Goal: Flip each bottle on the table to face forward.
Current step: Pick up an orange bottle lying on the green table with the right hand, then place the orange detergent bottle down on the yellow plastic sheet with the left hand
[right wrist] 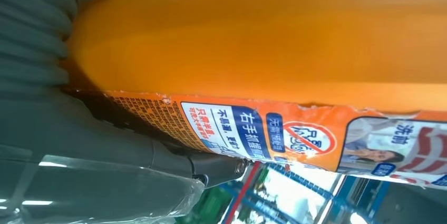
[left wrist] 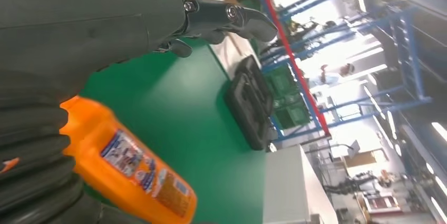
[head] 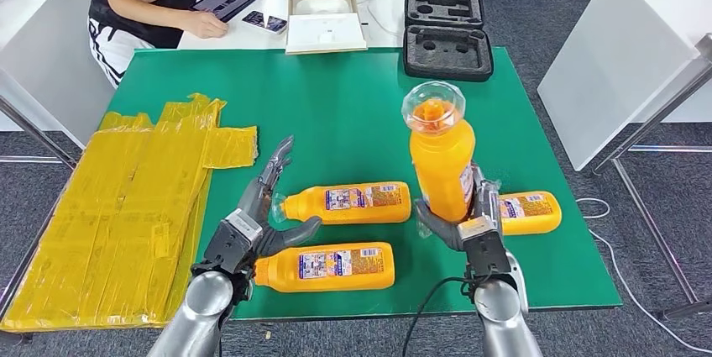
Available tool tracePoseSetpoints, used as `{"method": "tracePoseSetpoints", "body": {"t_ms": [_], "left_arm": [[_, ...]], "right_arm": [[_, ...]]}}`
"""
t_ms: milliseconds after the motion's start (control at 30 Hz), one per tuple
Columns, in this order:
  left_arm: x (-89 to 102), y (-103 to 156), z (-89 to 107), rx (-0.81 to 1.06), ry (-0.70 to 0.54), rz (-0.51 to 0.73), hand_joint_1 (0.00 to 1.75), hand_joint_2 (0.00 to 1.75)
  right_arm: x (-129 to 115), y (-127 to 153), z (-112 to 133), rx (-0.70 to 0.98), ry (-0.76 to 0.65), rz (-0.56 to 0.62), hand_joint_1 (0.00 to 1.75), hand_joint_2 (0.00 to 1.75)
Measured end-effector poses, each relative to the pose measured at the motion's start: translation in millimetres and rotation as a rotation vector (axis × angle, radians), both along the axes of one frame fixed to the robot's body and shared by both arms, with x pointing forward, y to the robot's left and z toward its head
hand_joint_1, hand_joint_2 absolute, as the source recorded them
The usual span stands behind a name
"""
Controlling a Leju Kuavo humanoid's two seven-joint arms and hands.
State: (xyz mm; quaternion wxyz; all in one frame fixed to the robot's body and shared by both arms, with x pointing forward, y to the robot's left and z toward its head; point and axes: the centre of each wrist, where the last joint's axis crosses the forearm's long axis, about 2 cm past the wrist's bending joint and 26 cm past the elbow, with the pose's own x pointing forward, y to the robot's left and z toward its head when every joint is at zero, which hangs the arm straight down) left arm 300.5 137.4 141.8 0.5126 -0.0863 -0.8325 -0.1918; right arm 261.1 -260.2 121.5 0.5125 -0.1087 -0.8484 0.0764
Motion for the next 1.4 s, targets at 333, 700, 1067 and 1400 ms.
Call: {"method": "tracePoseSetpoints", "body": {"t_ms": [333,700,1067,1400], "left_arm": [[1.8,2.3,4.7,0.018,-0.025,-0.023,0.0,1.75],[26.9,-2.8,52.7,-0.047,-0.008,-0.28,0.0,1.75],[34.9,-3.7,69.0,-0.081,-0.029,-0.32,0.0,1.75],[33.5,-4.5,68.1,-0.084,-0.023,-0.335,0.0,1.75]], "right_arm": [[5.0,13.0,-2.4,0.009,0.007,0.04,1.75,1.75],[34.7,50.3,15.3,0.099,-0.114,0.266,1.75,1.75],[42.3,86.9,19.7,0.005,-0.074,0.491,1.75,1.75],[49.6,96.1,13.4,-0.041,-0.006,0.633,1.75,1.75]]}}
